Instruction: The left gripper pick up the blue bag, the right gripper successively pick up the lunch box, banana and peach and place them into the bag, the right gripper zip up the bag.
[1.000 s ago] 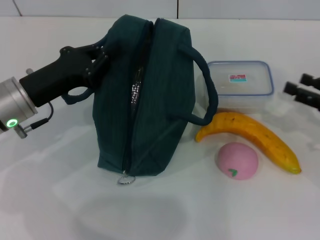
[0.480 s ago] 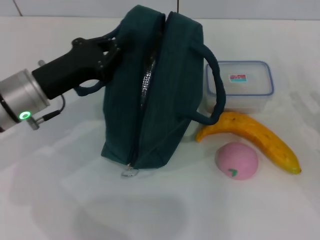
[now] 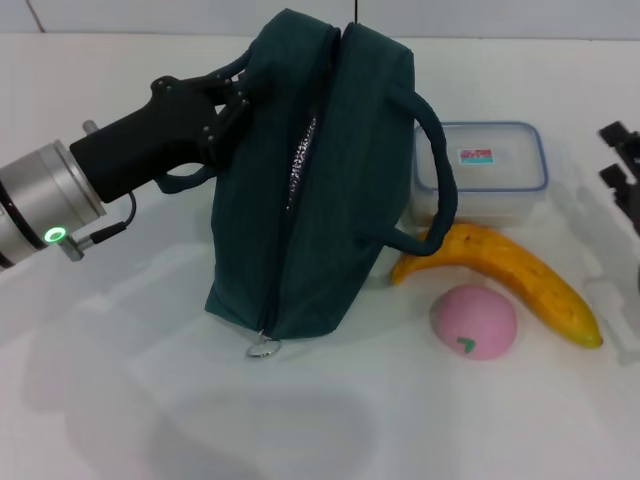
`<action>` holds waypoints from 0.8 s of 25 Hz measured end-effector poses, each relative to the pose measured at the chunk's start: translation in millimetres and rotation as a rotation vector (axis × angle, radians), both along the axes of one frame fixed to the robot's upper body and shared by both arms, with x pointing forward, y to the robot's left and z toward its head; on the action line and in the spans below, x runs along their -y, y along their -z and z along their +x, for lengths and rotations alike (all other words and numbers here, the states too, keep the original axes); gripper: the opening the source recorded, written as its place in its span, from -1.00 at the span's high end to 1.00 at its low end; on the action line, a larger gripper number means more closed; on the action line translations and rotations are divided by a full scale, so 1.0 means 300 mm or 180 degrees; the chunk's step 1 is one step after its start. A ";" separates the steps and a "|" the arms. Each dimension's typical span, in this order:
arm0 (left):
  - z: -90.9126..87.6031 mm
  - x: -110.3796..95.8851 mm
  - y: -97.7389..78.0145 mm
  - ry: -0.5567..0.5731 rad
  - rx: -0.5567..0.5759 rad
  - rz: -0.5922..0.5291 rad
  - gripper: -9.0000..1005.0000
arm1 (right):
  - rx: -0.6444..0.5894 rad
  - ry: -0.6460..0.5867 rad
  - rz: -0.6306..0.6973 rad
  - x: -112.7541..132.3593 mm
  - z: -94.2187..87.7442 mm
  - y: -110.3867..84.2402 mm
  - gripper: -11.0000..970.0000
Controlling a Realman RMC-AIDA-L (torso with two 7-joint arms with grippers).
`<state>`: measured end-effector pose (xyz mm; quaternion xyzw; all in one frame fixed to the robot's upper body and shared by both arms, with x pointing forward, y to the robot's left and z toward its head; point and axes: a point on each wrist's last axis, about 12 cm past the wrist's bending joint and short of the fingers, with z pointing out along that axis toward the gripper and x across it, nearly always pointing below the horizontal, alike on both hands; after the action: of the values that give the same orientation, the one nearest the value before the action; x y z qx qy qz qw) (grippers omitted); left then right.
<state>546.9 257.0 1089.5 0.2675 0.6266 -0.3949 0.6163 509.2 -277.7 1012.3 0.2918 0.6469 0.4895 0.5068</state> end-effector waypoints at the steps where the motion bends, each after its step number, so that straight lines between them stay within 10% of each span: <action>1: -0.002 0.000 -0.001 0.0012 0.0005 -0.0008 0.89 | -0.0019 -0.0015 0.0009 -0.009 0.005 0.000 -0.76; 20: -0.015 0.002 -0.019 0.0122 0.0156 -0.0055 0.89 | -0.0368 -0.0164 0.0127 -0.123 0.071 0.010 -0.73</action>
<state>542.5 256.5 1095.1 0.2837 0.6026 -0.4055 0.6261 530.4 -240.7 1009.4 0.3130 0.6724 0.4975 0.4499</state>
